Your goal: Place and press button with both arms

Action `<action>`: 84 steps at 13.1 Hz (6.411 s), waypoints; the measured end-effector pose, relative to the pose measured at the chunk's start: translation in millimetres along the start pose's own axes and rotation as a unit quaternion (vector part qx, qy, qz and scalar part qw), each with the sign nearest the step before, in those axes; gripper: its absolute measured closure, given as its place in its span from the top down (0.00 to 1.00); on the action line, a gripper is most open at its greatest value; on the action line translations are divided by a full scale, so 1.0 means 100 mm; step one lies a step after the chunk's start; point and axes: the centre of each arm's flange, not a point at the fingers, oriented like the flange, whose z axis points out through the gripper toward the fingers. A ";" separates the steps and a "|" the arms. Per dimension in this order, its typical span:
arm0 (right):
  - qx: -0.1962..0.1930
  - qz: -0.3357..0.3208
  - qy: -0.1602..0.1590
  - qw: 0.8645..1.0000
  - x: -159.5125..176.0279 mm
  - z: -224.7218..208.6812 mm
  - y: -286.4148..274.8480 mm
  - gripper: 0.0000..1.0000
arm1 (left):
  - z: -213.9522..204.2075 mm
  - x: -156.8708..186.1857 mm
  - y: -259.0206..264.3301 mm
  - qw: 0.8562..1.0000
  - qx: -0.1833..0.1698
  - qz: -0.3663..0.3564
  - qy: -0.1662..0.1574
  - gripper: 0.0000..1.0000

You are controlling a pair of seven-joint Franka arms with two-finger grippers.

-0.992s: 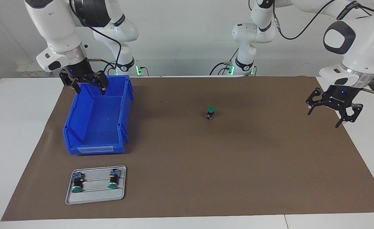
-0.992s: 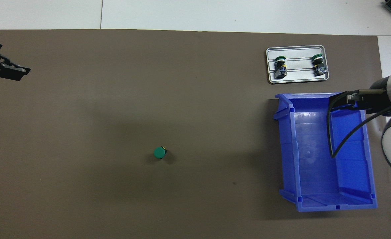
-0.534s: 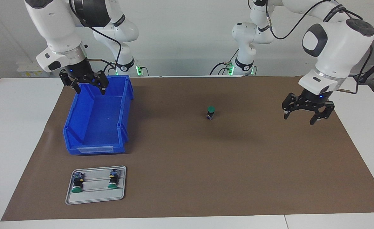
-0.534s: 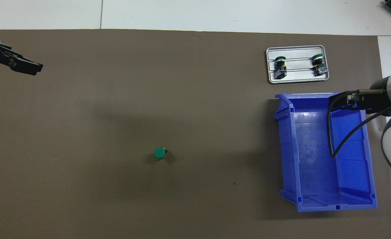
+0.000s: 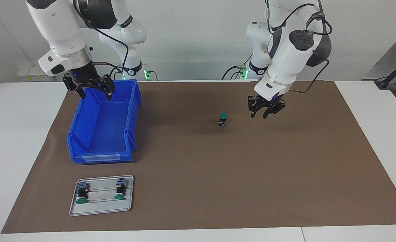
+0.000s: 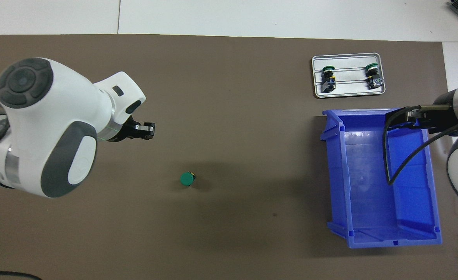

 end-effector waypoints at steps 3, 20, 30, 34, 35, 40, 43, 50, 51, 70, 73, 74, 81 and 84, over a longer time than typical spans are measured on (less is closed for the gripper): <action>0.000 0.000 0.000 1.000 0.00 0.00 0.00 1.00 | 0.37 -0.16 0.33 1.000 -0.001 0.001 0.007 0.12; 0.000 0.000 -0.001 1.000 0.00 0.01 0.00 1.00 | 1.11 -0.80 0.70 0.999 -0.016 0.009 0.035 0.08; 0.000 0.000 -0.001 1.000 0.00 0.01 0.00 1.00 | 1.30 -0.96 0.71 0.999 -0.019 0.016 0.044 0.08; 0.000 -0.001 -0.001 1.000 0.00 0.01 -0.01 1.00 | 1.30 -0.97 0.70 0.999 -0.020 0.016 0.046 0.07; 0.000 -0.001 -0.001 1.000 0.00 0.01 -0.01 1.00 | 1.30 -0.98 0.70 0.999 -0.020 0.016 0.046 0.07; 0.000 -0.002 -0.001 1.000 -0.01 0.01 -0.03 1.00 | 1.32 -1.00 0.67 0.998 -0.023 0.015 0.054 0.07; 0.000 -0.002 -0.001 1.000 -0.01 0.01 -0.03 1.00 | 1.33 -1.00 0.66 0.998 -0.024 0.015 0.059 0.08; 0.000 -0.002 -0.001 1.000 -0.01 0.01 -0.03 1.00 | 1.33 -1.00 0.66 0.998 -0.024 0.015 0.059 0.10; 0.000 -0.002 -0.001 1.000 -0.01 0.01 -0.03 1.00 | 1.33 -1.00 0.66 0.998 -0.024 0.015 0.059 0.10; 0.000 -0.003 -0.001 1.000 -0.01 0.01 -0.04 1.00 | 0.40 -0.42 0.08 1.000 -0.009 0.000 0.008 0.16; 0.000 -0.007 -0.001 1.000 -0.02 0.01 -0.12 1.00 | 0.11 -0.23 -0.59 1.000 -0.008 -0.017 0.004 0.22; 0.001 -0.009 0.001 1.000 -0.03 0.01 -0.21 1.00 | 0.01 -0.20 -0.80 1.000 -0.007 -0.018 -0.003 0.22; 0.011 -0.001 0.022 1.000 -0.27 0.01 -1.40 0.99 | -0.67 0.02 -1.22 1.000 -0.005 -0.012 0.019 0.71; 0.018 0.021 0.026 0.999 -0.46 0.19 -2.14 0.99 | -0.75 0.06 -1.24 1.000 -0.002 -0.002 0.026 1.00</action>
